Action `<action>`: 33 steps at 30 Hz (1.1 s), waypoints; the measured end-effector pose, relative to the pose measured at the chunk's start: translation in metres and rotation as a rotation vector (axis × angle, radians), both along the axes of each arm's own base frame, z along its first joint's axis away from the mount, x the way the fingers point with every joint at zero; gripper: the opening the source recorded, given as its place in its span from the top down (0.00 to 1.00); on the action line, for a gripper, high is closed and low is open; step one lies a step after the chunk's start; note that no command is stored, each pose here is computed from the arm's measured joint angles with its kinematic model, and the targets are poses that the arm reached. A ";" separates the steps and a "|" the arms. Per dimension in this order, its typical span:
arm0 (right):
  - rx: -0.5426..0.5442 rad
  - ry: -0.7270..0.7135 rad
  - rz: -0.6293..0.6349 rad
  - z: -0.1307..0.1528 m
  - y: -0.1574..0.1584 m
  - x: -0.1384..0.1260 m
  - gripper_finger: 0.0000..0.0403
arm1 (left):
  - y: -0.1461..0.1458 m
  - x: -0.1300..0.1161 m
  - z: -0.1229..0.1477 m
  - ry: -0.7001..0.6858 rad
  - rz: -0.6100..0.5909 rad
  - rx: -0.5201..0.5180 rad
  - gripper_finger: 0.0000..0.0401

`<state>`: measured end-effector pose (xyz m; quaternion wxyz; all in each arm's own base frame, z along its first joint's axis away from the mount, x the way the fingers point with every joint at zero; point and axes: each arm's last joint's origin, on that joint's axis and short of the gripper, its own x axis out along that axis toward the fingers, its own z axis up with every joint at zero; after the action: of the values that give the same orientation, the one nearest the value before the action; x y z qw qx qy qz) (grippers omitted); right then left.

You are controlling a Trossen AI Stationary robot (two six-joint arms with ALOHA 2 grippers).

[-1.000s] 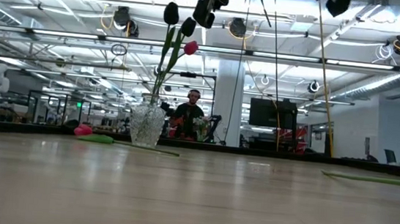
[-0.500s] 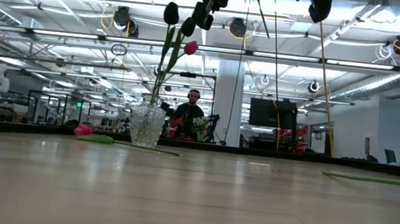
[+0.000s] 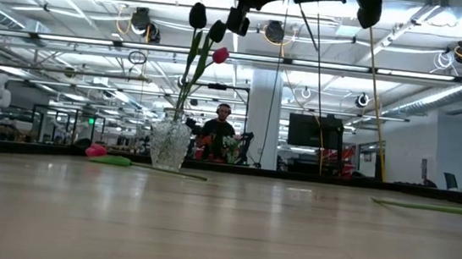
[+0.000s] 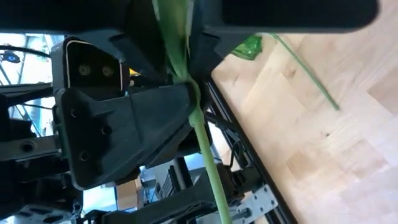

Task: Sort flowers into vase by color
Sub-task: Put the left pink tulip into the green flower vase

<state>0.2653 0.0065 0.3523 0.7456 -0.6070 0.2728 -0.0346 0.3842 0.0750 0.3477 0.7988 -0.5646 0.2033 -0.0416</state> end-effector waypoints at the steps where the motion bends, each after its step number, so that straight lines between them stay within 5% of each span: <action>1: -0.007 0.002 -0.024 0.000 -0.001 0.000 1.00 | 0.001 0.000 0.000 -0.003 0.002 0.001 0.79; 7: -0.002 0.016 -0.180 0.003 -0.015 -0.016 1.00 | 0.001 -0.004 0.004 -0.018 -0.091 -0.033 0.68; 12: 0.191 -0.049 -0.293 0.009 -0.018 -0.041 1.00 | 0.002 -0.016 0.023 -0.107 -0.101 0.052 0.67; 16: 0.351 -0.257 -0.539 0.021 -0.022 -0.071 1.00 | -0.002 -0.044 0.055 -0.221 -0.109 0.200 0.67; 19: 0.555 -0.518 -0.677 0.034 -0.024 -0.096 1.00 | -0.009 -0.072 0.077 -0.263 -0.087 0.343 0.67; 24: 1.083 -0.891 -0.699 0.052 -0.023 -0.141 1.00 | -0.021 -0.120 0.097 -0.213 0.005 0.585 0.67; 28: 1.428 -1.012 -0.611 0.062 -0.018 -0.168 1.00 | -0.038 -0.152 0.103 -0.130 0.046 0.757 0.67; 33: 1.656 -1.067 -0.445 0.075 -0.008 -0.179 1.00 | -0.057 -0.176 0.101 -0.053 0.060 0.867 0.67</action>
<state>0.0864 -0.0013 0.4272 0.9337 0.2610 -0.0512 -0.2398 0.2077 0.0178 0.4487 0.9679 -0.1812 0.1647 0.0564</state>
